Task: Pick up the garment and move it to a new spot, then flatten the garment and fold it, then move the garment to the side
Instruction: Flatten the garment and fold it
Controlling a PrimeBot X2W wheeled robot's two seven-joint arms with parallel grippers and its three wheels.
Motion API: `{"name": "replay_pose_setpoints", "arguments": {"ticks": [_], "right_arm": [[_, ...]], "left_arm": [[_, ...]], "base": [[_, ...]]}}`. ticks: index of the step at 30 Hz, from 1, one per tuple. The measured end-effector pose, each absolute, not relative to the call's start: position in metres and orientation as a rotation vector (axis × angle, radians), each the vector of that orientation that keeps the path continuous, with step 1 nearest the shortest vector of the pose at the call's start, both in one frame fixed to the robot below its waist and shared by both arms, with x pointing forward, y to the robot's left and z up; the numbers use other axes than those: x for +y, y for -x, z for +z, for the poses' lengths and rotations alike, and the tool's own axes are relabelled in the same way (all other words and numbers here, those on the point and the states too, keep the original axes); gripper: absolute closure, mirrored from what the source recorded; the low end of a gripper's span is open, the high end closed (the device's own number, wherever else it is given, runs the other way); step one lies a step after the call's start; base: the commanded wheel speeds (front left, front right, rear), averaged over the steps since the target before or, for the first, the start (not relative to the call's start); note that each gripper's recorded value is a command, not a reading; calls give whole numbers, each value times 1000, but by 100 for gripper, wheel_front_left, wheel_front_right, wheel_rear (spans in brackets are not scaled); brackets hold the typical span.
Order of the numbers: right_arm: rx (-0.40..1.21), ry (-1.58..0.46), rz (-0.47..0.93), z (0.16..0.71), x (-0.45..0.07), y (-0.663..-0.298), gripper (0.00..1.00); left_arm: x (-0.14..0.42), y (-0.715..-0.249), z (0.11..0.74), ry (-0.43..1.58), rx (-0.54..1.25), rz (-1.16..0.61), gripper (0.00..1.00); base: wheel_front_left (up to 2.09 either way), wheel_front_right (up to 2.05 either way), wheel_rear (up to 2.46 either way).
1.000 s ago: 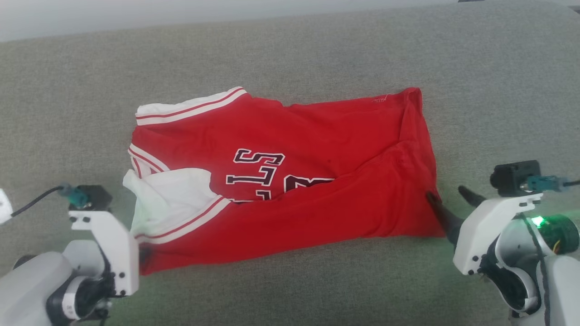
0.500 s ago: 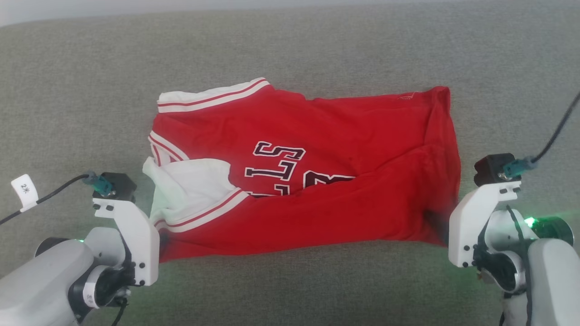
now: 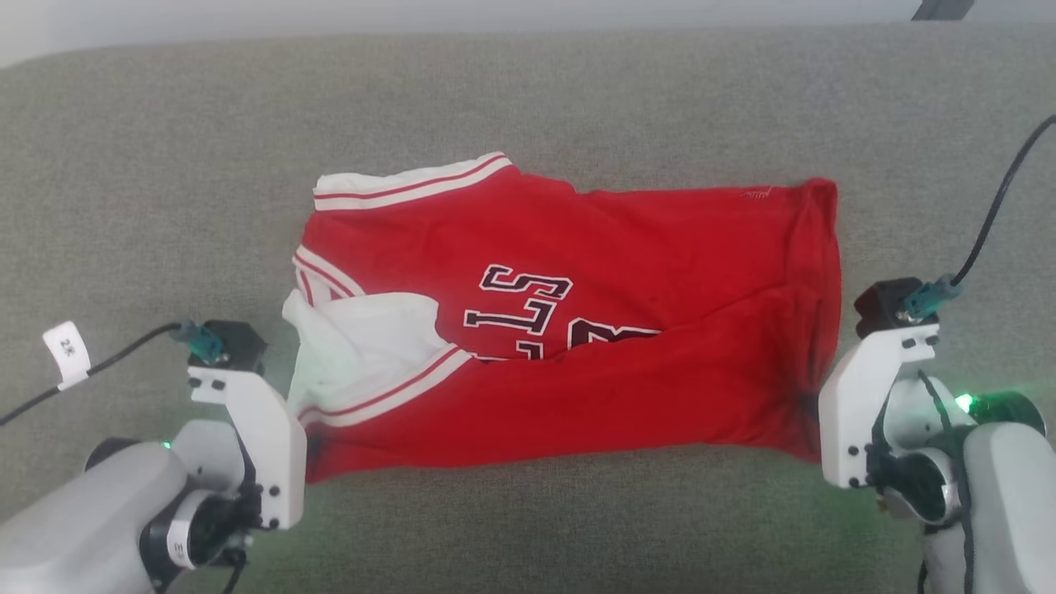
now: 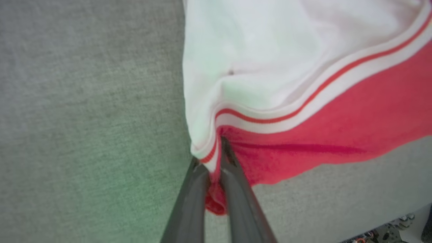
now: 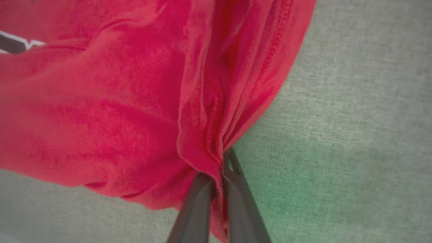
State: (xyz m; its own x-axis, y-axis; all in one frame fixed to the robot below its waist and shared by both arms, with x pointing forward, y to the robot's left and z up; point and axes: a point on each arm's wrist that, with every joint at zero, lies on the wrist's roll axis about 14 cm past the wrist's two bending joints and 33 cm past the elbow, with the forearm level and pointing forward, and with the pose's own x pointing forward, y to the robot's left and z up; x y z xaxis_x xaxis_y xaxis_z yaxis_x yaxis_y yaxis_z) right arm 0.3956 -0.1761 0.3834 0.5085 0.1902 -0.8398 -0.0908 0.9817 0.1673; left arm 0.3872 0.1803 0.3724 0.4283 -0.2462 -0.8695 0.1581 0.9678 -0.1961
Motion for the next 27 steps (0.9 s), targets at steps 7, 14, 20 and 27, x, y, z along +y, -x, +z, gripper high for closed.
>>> {"name": "replay_pose_setpoints", "arguments": {"ticks": [7,14,20,27], "right_arm": [[1090,-58,220,391,-182,-371,100],[1146,-20,240,398,-197,-347,100],[1188,-25,241,394,-202,-330,100],[1200,-27,216,380,-204,-327,95]], "left_arm": [[181,-352,381,70,1172,-256,100],[184,-324,392,74,1210,-232,100],[178,-305,387,111,1257,-236,100],[171,-305,369,137,1279,-232,27]], "base": [[0,0,0],[0,0,0],[0,0,0],[0,0,0]]}}
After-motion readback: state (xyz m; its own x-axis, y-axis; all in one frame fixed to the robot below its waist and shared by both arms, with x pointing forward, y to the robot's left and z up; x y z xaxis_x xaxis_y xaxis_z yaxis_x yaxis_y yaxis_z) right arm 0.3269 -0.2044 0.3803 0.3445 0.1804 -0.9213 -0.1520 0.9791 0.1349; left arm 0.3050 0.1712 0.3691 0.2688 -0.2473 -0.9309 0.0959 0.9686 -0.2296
